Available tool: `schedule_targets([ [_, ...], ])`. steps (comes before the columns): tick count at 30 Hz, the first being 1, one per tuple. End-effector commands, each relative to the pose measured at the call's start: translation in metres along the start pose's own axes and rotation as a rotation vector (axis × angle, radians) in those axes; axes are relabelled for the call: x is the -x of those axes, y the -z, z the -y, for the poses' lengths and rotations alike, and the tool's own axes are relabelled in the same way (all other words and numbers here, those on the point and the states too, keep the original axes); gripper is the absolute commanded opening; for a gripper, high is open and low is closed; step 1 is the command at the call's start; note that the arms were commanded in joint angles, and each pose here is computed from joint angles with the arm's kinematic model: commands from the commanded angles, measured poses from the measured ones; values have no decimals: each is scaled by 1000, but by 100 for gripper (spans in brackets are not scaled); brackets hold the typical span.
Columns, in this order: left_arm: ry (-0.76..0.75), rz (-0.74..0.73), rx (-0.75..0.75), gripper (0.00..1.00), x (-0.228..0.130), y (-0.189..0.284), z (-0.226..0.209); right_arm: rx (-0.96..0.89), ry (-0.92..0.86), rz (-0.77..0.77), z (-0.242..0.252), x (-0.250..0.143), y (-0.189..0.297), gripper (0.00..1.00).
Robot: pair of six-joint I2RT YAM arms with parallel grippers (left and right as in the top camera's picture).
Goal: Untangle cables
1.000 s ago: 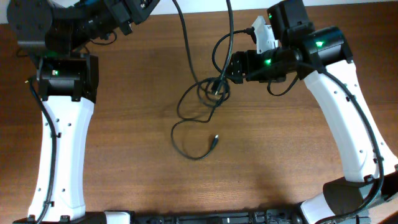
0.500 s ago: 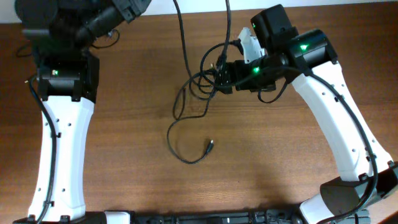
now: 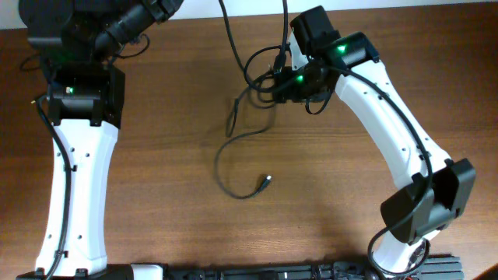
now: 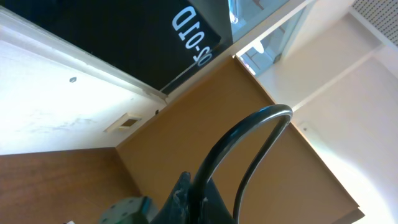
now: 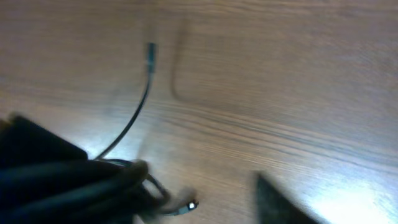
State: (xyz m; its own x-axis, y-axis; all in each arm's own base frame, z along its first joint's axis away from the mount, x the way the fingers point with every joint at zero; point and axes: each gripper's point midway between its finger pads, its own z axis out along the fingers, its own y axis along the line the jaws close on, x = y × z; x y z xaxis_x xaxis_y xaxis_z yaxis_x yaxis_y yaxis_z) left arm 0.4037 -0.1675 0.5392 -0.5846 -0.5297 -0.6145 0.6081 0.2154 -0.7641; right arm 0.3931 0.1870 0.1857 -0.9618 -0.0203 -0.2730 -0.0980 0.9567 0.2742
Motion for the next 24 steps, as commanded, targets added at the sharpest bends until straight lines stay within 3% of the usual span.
schedule_targets([
  [1,-8,40,11,0,14,12,4,-185,-70,10,37,0,-6,4],
  [3,13,66,85,0,26,28,-17,-209,-103,-17,49,-5,-3,4],
  [5,44,125,308,0,34,53,-73,-118,-127,-38,40,-11,11,4],
  [8,41,275,758,0,47,118,-156,-239,-238,22,79,-16,56,4],
  [9,28,290,820,0,49,128,-165,-236,-266,22,87,-19,64,4],
  [13,-13,433,1329,0,49,217,-208,-26,-271,63,80,-22,105,4],
  [15,-41,454,1498,0,45,247,-212,-57,-324,157,97,-21,133,4],
  [16,-84,428,1540,0,45,253,-212,-146,-464,214,124,-24,149,4],
  [18,-107,414,1562,0,45,256,-212,-150,-510,246,137,-27,163,4],
  [21,-116,431,1592,0,47,262,-211,34,-445,270,118,-21,175,4],
  [24,-177,538,1809,0,54,303,-200,-58,-595,314,163,-25,187,4],
])
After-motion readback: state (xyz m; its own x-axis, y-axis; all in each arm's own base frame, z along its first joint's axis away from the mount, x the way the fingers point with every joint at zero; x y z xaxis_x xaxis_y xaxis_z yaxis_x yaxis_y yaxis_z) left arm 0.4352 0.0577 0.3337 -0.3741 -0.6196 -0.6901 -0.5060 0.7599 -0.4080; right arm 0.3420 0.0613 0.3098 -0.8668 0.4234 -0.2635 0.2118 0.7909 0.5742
